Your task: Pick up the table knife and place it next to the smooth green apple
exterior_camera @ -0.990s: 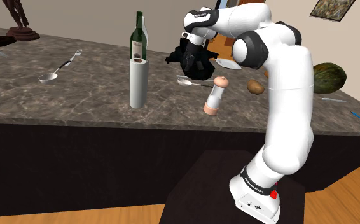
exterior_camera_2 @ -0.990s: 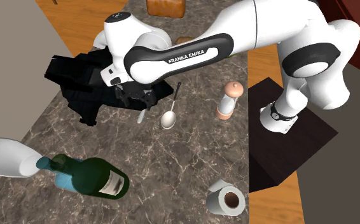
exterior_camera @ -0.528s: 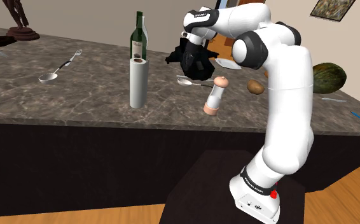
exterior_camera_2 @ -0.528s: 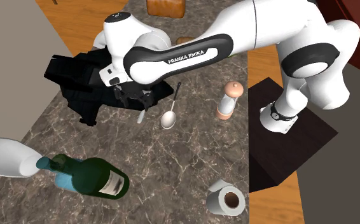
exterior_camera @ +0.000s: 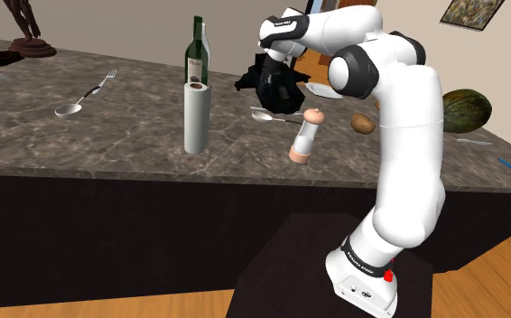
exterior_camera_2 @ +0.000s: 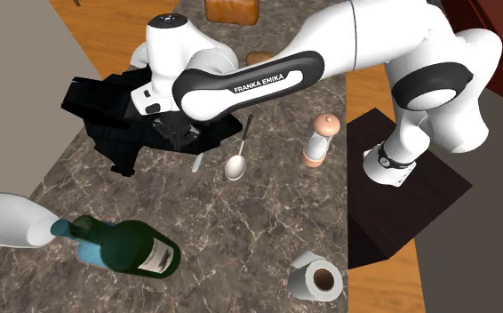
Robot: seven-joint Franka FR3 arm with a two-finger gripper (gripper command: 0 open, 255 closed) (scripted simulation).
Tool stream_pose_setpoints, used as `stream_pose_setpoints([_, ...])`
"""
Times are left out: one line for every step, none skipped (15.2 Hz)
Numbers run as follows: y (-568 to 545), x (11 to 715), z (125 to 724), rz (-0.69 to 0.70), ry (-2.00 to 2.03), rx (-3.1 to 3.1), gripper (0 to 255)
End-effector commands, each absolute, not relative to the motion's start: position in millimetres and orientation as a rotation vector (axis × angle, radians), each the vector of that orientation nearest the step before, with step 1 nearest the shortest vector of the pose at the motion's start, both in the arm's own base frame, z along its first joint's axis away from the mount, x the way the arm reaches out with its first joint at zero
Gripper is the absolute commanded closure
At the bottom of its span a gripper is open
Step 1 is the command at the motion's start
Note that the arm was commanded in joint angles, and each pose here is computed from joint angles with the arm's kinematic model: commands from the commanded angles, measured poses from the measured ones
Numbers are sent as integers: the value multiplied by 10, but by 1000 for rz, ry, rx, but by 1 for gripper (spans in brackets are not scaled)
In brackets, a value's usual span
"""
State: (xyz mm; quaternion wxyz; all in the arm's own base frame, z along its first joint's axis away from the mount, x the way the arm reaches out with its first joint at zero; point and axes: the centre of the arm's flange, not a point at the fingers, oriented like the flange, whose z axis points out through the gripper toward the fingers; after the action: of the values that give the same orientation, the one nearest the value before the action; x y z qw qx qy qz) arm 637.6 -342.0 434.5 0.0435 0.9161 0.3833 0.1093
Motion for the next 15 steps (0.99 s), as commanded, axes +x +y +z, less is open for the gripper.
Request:
stream_pose_setpoints([-3420,6376,4345,334,1172,2801,255])
stream_pose_setpoints([-3420,6376,4345,334,1172,2801,0])
stream_pose_setpoints([-3290,6396,4304,237,1180,2809,0])
stream_pose_setpoints([-3162,6413,4258,140,1186,2814,0])
stream_pose_setpoints([-3034,6427,4208,43,1192,2817,0])
stream_pose_setpoints([-2911,6439,4156,-52,1196,2817,0])
stream_pose_setpoints([-2916,6439,4104,-52,1196,2817,0])
stream_pose_setpoints([-2920,6439,4051,-52,1196,2817,0])
stream_pose_setpoints([-2925,6439,3998,-52,1196,2817,0])
stream_pose_setpoints([-2929,6439,3946,-52,1196,2817,0])
stream_pose_setpoints([-2934,6438,3893,-52,1196,2817,0])
stream_pose_setpoints([-2939,6439,3841,-52,1196,2817,0])
stream_pose_setpoints([-2943,6439,3788,-52,1196,2817,0])
stream_pose_setpoints([-2946,6439,3758,-52,1196,2817,0])
stream_pose_setpoints([-2946,6438,3758,-52,1196,2817,0])
